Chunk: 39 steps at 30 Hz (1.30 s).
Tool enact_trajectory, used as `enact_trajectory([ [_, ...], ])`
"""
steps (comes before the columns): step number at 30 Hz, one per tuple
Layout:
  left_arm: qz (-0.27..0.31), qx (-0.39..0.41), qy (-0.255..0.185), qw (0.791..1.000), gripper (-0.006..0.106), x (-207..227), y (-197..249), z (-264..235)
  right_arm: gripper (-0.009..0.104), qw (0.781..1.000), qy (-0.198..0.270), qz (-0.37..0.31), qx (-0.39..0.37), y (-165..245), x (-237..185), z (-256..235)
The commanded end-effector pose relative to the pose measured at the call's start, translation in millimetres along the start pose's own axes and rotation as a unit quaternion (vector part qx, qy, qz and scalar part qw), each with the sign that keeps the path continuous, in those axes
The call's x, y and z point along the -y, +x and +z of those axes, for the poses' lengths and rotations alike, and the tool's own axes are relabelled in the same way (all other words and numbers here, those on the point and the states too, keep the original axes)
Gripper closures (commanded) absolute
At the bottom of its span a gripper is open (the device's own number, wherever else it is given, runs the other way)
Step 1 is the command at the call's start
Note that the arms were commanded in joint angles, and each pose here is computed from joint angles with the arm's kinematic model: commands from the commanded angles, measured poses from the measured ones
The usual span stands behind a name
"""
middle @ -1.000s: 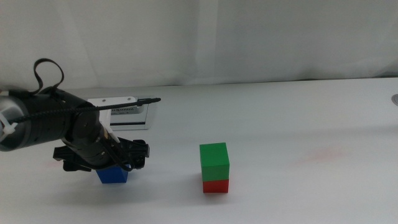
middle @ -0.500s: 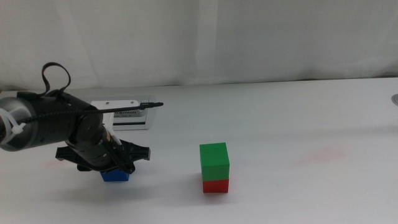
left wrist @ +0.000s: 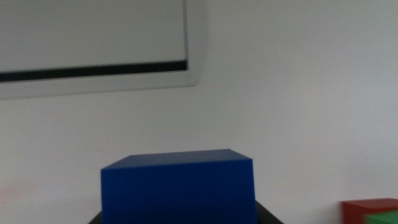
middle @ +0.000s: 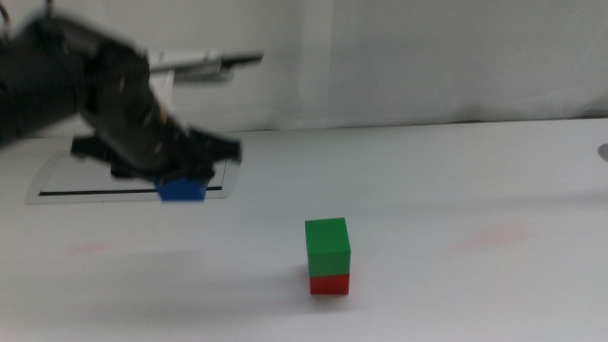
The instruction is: Stack red cubes first, then green, then blue cubes in a specific spot.
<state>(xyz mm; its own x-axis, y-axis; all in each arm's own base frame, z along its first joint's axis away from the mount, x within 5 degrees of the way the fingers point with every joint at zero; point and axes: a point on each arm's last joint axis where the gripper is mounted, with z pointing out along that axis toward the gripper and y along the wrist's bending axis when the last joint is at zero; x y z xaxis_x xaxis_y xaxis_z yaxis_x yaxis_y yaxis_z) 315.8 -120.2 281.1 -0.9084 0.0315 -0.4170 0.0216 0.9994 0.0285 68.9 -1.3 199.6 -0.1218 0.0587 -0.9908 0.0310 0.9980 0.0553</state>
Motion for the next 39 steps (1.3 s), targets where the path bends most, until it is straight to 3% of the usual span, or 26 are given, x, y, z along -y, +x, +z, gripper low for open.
enact_trajectory([
  [1, -0.003, -0.008, -0.001, 1.000, 0.103, 13.8, -3.9, -32.0, 0.097, 1.000, 0.002, -0.001, -0.016, 13.2, 0.9, 1.2],
  [8, 0.015, 0.028, 0.052, 0.998, 0.103, 75.0, 2.3, -91.4, 0.097, 1.000, 0.002, -0.001, -0.016, 13.2, 0.9, 1.2],
  [11, 0.016, 0.039, 0.046, 0.998, 0.103, 92.5, 12.4, -96.4, 0.097, 1.000, 0.002, 0.003, -0.016, 13.2, 0.9, 1.2],
  [18, 0.009, 0.027, 0.060, 0.998, 0.103, 126.8, 28.4, -85.9, 0.097, 1.000, 0.002, 0.025, -0.016, 13.2, 0.9, 1.2],
  [24, 0.020, -0.006, 0.041, 0.999, 0.103, 149.5, 37.5, -55.3, 0.097, 1.000, 0.002, 0.024, -0.016, 13.2, 0.9, 1.2],
  [39, 0.007, -0.024, 0.041, 0.999, 0.103, 163.2, 40.0, -29.9, 0.097, 1.000, 0.002, 0.020, -0.016, 13.2, 1.0, 1.2],
])
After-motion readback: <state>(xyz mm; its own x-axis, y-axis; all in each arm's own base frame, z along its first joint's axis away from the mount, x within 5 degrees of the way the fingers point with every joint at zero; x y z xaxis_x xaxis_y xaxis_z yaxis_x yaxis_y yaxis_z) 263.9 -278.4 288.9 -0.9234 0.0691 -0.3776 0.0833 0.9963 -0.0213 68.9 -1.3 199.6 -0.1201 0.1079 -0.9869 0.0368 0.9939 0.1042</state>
